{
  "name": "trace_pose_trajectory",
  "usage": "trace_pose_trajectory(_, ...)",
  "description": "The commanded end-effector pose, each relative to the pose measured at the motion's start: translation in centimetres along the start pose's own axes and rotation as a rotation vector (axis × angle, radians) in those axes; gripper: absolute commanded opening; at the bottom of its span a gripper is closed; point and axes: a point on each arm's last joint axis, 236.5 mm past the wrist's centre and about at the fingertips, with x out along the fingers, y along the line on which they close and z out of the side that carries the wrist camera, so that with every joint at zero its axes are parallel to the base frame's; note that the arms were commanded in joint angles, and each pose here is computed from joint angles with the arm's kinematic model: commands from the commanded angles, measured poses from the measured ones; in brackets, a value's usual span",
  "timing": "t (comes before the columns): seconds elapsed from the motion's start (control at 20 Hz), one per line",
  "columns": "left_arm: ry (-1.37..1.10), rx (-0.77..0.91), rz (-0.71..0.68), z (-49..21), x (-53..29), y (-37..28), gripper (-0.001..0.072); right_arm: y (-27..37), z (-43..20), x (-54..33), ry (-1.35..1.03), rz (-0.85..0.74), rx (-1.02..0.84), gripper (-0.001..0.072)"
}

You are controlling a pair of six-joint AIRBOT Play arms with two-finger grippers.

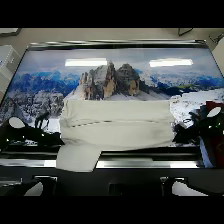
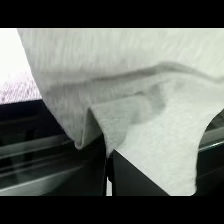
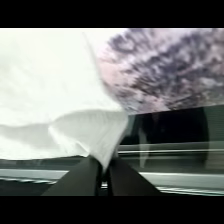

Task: Fold the clothes and pants, and hang the long-sleeved shirts on hangers.

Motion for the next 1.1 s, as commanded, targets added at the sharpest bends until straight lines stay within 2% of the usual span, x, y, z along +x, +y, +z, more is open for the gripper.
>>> trace_pose_trajectory(0.0, -0.174, 0.041, 0.014, 5.8, -4.6, -2.0, 0.0027, 3.6, 4.1, -4.9, -0.182, 0.093, 0.001, 0.0039)
trace_pose_trajectory(0.15, -0.246, 0.045, 0.018, 10.3, -5.9, -2.7, 0.0027, 5.1, 8.5, -8.0, -0.361, 0.141, 0.032, 0.0038)
trace_pose_trajectory(0.3, -0.304, 0.07, 0.02, 15.4, -6.2, -3.8, 0.0027, 7.2, 12.1, -8.5, -0.439, 0.23, 0.046, 0.0039)
trace_pose_trajectory(0.55, -0.34, 0.057, 0.008, 22.4, -5.4, -5.4, 0.0028, 8.9, 17.9, -5.7, -0.555, 0.219, 0.059, 0.004)
trace_pose_trajectory(0.85, -0.113, -0.049, 0.014, 21.0, 1.7, -1.9, 0.0034, 8.8, 19.6, -3.2, -0.535, 0.255, 0.138, 0.0044)
trace_pose_trajectory(0.9, -0.095, -0.052, 0.011, 20.7, 1.9, -1.9, 0.0096, 9.0, 19.6, -3.3, -0.535, 0.267, 0.142, 0.0085)
trace_pose_trajectory(0.95, -0.098, -0.047, 0.011, 20.7, 1.6, -2.0, 0.0277, 9.3, 19.7, -3.7, -0.536, 0.288, 0.149, 0.0243)
trace_pose_trajectory(1.0, -0.103, -0.042, 0.008, 20.8, 1.0, -2.1, 0.0482, 9.5, 19.5, -4.5, -0.53, 0.296, 0.141, 0.0482)
trace_pose_trajectory(1.05, -0.113, -0.023, 0.006, 20.9, -0.1, -2.4, 0.0539, 9.2, 19.5, -5.7, -0.53, 0.289, 0.108, 0.0624)
